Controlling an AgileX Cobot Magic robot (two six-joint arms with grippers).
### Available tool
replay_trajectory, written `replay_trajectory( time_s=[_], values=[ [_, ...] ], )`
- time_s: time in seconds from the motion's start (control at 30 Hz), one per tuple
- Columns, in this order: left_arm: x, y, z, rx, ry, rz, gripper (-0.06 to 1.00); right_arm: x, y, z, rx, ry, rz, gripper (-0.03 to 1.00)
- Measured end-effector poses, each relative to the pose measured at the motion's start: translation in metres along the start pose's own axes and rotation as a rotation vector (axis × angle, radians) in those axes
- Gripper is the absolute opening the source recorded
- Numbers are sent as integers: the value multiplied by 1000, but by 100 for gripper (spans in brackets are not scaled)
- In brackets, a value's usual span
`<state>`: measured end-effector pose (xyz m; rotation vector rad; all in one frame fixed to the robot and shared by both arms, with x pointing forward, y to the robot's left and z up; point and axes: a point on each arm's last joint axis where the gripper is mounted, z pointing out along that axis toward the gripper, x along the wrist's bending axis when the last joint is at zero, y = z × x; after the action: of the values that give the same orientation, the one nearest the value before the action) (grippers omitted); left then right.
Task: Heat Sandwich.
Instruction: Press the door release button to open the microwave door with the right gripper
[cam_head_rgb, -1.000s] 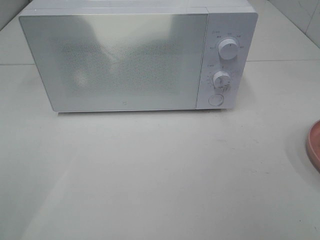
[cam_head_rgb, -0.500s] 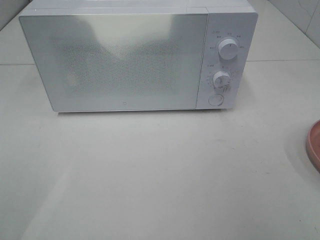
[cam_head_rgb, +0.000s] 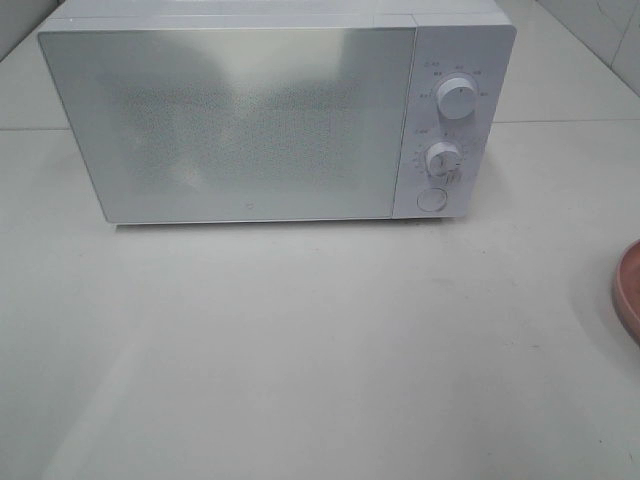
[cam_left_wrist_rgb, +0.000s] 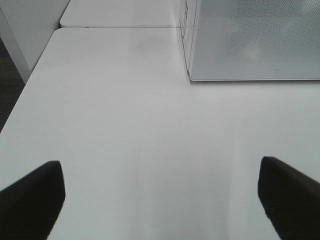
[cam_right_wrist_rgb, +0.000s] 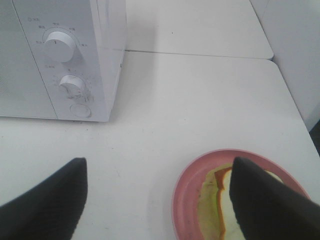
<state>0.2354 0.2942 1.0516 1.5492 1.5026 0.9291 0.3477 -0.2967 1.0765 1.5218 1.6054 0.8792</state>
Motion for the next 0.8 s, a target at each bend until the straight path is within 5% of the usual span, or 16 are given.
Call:
replay_trajectory(
  time_s=[0.8],
  values=[
    [0,0,0,0,0,0,99,16,21,81,-118,81,-23,76]
  ],
)
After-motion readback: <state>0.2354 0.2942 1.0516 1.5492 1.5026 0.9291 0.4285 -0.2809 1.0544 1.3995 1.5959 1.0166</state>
